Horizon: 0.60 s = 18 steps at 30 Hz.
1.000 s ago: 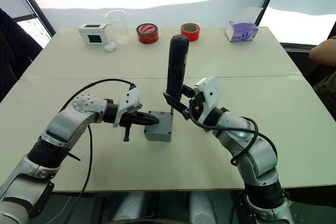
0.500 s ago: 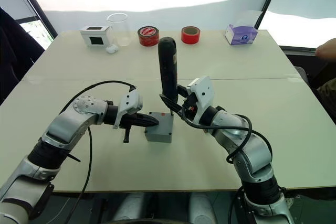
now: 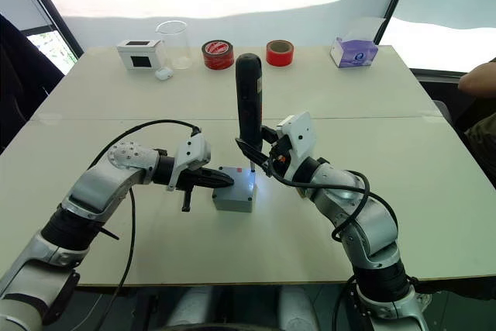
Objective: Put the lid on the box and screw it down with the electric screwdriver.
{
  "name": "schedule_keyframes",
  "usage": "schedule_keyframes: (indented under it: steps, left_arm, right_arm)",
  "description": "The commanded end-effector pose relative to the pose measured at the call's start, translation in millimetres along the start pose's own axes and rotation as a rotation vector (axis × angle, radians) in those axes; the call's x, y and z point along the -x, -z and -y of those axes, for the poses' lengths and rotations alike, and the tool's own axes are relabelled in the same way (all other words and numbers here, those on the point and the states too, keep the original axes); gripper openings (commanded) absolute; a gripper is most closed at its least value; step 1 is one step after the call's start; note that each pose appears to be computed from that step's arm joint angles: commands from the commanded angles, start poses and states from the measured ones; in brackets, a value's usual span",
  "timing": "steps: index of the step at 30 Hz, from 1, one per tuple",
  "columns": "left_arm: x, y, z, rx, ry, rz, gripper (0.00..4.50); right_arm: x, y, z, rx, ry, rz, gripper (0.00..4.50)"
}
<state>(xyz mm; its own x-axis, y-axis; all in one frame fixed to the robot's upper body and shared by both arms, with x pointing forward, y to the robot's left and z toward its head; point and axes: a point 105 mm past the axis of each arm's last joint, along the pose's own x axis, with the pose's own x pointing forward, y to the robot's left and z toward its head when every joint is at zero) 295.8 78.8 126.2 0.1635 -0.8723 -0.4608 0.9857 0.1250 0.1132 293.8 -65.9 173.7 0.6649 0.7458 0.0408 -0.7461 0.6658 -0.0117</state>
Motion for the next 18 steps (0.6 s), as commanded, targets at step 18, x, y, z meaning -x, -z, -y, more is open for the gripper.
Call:
schedule_keyframes:
  steps: [18]
  left_arm:
    - [-8.2, 11.9, 7.8, 0.031, 0.033, -0.017, 0.0]
  right_arm:
    - [-3.0, -60.8, -6.8, 0.08, -0.163, 0.068, 1.75]
